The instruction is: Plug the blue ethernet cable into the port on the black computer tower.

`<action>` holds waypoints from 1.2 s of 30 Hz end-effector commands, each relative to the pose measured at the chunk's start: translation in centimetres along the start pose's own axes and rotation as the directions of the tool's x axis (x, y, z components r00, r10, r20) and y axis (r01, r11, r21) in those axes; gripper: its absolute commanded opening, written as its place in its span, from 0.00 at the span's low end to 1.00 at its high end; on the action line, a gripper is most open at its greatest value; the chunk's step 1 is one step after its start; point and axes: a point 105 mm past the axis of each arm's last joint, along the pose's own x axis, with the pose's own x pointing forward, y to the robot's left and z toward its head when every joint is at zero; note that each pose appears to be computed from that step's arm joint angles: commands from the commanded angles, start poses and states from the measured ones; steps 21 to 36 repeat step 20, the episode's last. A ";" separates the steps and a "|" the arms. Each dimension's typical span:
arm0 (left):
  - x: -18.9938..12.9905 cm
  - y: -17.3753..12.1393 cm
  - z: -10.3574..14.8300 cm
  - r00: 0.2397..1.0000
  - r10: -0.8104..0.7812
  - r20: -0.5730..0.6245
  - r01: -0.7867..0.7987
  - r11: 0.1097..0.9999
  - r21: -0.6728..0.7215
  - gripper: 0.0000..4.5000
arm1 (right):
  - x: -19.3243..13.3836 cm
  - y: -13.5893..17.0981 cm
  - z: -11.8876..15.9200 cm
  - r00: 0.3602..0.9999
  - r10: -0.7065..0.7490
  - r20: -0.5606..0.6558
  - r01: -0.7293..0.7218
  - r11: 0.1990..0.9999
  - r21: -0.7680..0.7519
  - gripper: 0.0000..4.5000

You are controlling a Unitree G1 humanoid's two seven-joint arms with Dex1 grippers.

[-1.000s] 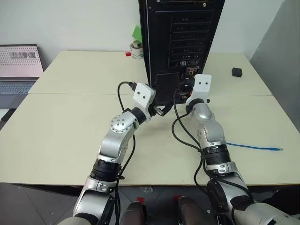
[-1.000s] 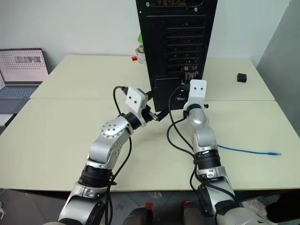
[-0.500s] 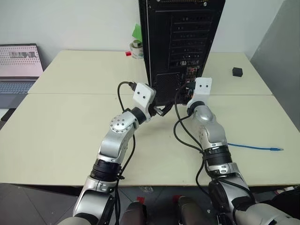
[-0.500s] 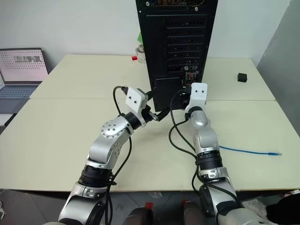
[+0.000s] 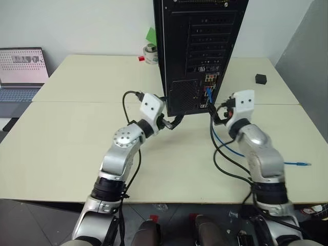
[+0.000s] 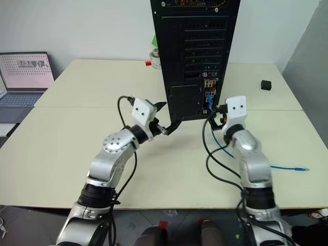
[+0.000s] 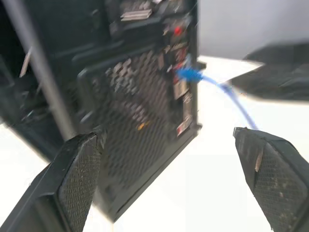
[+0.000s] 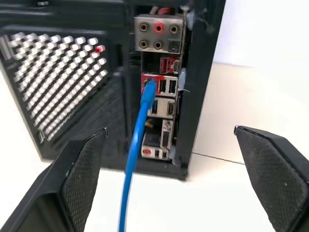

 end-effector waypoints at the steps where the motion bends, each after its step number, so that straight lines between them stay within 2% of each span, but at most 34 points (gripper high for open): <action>1: -2.1 1.3 1.5 1.000 -0.007 0.029 0.006 0.999 0.042 0.99 | -2.3 -1.0 2.4 0.990 0.100 0.095 -0.092 0.992 -0.088 0.99; 8: -6.4 3.0 1.3 0.997 -0.075 -0.030 0.077 0.996 0.054 0.99 | -5.4 -4.7 3.2 0.983 0.157 0.095 -0.142 0.979 -0.144 0.99; 16: -9.1 4.2 1.8 0.986 -0.142 -0.091 0.143 0.990 0.002 0.99 | -7.1 -7.8 4.3 0.986 0.153 0.073 -0.142 0.981 -0.134 0.99; 36: -9.5 4.1 1.9 0.982 -0.163 -0.098 0.165 0.986 0.006 0.99 | -7.0 -8.0 4.5 0.984 0.163 0.068 -0.153 0.979 -0.137 0.99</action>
